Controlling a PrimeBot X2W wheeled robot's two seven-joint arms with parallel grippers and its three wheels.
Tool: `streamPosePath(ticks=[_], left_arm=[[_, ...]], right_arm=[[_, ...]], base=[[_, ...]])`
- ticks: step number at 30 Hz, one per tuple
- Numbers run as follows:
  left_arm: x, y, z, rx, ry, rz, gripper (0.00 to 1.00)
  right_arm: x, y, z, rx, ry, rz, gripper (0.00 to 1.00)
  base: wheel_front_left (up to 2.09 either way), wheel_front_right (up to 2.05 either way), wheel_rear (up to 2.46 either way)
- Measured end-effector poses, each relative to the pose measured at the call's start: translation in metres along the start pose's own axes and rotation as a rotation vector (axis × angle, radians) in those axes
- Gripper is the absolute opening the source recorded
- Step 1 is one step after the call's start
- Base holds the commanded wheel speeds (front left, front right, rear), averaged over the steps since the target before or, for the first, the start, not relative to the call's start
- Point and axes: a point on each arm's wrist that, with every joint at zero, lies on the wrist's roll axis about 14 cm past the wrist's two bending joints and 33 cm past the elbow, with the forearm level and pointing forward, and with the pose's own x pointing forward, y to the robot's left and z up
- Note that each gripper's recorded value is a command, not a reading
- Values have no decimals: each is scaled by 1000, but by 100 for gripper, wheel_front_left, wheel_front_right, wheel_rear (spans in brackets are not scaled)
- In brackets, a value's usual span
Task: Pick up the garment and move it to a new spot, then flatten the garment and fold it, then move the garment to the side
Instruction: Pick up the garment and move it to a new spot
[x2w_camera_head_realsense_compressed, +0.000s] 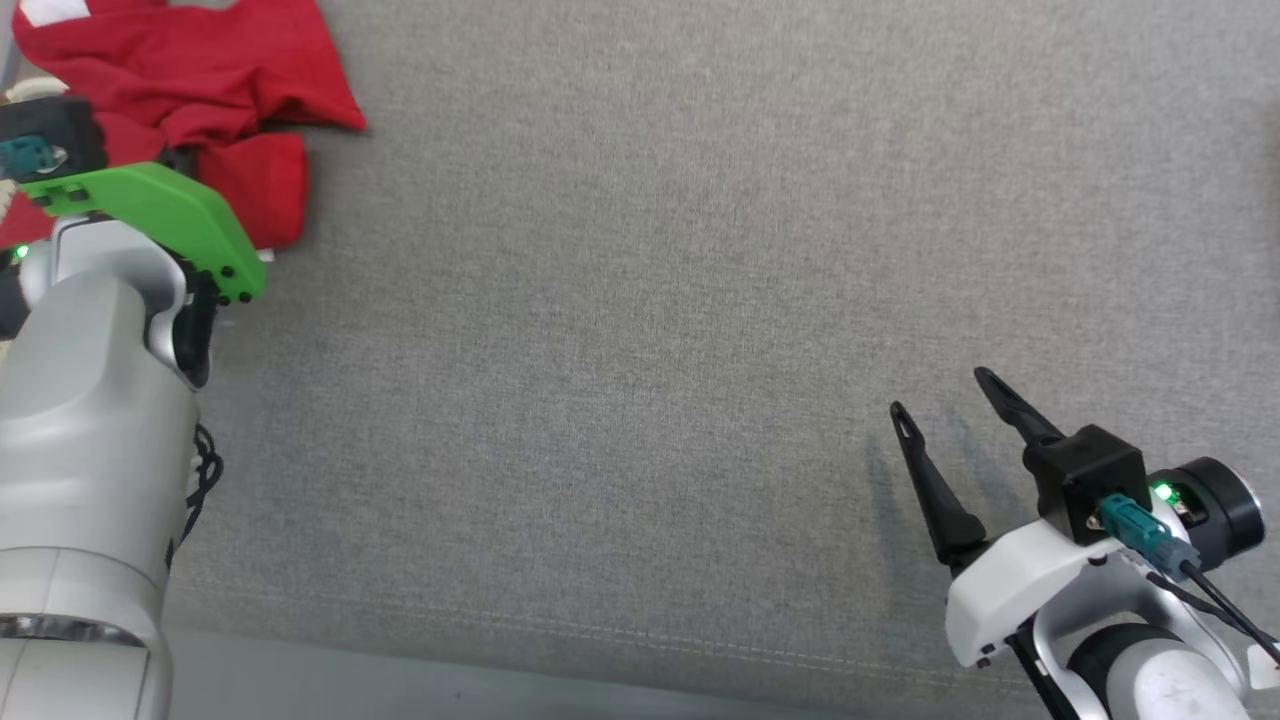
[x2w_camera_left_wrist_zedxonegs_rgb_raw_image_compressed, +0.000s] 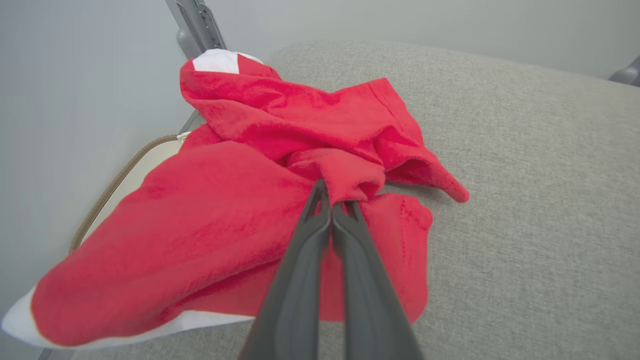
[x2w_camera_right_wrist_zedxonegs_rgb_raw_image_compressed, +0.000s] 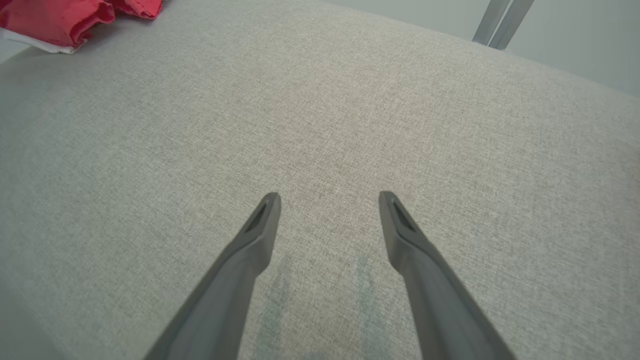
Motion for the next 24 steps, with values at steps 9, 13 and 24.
streamPosePath(ticks=[9,13,24], left_arm=[[-35,-68,80,77,-197,-201,0],[-59,-118,116,99,-289,-321,0],[-160,-283,169,104,-462,-774,0]], right_arm=[[-16,13,29,35,-124,-11,100],[-30,15,37,48,-166,-28,100],[-75,-13,44,85,-253,-160,100]], base=[[0,0,0],[0,0,0],[0,0,0]])
